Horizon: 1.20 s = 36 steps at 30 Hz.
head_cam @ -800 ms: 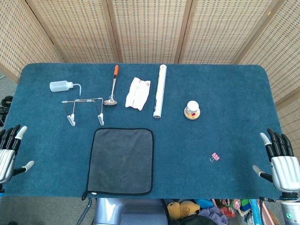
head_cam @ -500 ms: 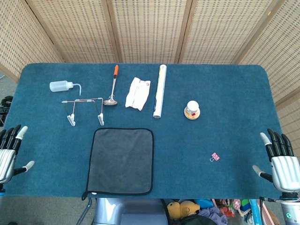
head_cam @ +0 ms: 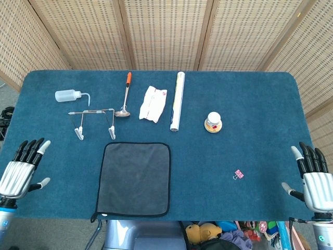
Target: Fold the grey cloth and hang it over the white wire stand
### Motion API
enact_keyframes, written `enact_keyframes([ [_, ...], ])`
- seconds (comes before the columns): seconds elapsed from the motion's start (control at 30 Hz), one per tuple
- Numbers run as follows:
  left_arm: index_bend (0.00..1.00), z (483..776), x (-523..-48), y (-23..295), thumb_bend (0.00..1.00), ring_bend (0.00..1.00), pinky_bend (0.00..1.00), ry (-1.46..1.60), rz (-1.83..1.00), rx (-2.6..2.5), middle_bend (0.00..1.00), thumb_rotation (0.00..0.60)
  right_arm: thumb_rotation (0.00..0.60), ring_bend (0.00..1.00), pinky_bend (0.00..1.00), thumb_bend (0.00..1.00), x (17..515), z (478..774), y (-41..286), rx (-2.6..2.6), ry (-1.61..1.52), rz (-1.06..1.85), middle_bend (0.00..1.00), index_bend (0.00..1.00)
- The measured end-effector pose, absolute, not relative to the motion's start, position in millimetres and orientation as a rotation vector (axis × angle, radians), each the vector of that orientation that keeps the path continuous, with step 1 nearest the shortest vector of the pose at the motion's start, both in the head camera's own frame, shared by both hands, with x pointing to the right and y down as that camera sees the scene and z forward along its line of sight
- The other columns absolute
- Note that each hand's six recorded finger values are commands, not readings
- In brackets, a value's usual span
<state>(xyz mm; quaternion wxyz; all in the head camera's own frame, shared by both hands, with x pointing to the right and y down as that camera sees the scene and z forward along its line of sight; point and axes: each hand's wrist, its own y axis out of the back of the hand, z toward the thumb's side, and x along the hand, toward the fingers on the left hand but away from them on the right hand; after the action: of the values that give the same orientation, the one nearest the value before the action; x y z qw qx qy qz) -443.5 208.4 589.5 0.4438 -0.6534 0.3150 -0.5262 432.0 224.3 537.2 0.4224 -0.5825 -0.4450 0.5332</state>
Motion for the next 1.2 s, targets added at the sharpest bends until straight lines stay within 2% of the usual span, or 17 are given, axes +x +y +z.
enact_keyframes([
  [0.43,0.01,652,-416,210,0.15,0.00,0.00,0.417,-1.017,-1.684,0.00,0.600,0.600,0.00,0.00,0.00,433,543,222,-1.444,-1.106,1.363,0.00,0.00],
  [0.87,0.16,690,-369,196,0.21,0.00,0.00,0.184,-0.817,-1.643,0.00,0.600,0.600,0.00,0.00,0.00,440,551,216,-1.434,-1.116,1.401,0.00,0.00],
  [1.2,0.22,710,-357,191,0.24,0.00,0.00,0.111,-0.806,-1.652,0.00,0.600,0.600,0.00,0.00,0.00,446,549,211,-1.416,-1.144,1.417,0.00,0.00],
])
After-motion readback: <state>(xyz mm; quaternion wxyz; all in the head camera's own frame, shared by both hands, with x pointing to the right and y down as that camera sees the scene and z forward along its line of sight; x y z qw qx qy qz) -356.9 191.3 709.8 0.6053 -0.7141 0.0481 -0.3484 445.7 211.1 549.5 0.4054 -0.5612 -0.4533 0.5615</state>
